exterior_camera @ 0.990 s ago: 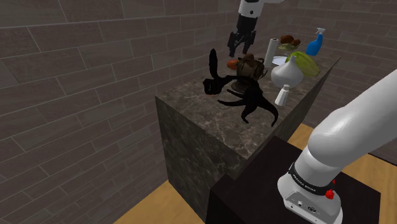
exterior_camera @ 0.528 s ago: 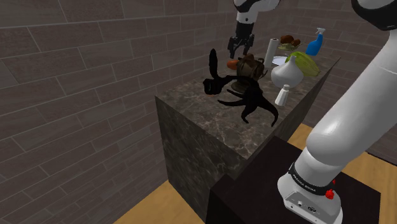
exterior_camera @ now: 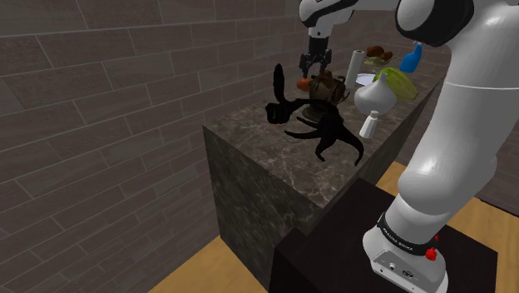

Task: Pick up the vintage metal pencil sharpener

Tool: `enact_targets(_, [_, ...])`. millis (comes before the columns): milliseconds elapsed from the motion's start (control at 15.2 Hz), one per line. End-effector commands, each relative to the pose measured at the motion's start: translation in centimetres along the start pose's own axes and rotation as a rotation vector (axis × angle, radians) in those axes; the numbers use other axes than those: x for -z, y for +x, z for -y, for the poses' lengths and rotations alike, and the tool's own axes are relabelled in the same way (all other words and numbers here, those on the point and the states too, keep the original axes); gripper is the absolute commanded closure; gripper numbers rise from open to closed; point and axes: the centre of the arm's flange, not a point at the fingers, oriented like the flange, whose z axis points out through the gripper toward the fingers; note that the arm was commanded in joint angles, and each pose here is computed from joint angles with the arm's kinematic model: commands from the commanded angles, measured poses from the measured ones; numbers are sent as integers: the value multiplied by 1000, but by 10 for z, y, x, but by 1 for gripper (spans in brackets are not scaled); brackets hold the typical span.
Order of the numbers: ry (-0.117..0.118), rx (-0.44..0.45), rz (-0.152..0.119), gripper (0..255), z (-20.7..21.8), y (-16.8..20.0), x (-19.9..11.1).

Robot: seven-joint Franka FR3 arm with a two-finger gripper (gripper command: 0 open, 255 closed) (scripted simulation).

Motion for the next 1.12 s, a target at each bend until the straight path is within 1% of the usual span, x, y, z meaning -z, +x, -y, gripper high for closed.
enact_targets(0, [-8,-12,5,0,-8,6,-11])
enact_targets(396, [-8,-12,5,0,-6,5,-43])
enact_targets(594, [-8,-12,5,0,-5,5,-46])
enact_targets(660, [-8,-12,5,255,-5,5,-46])
enact_targets(1056, [-8,-12,5,255,-5,5,-46])
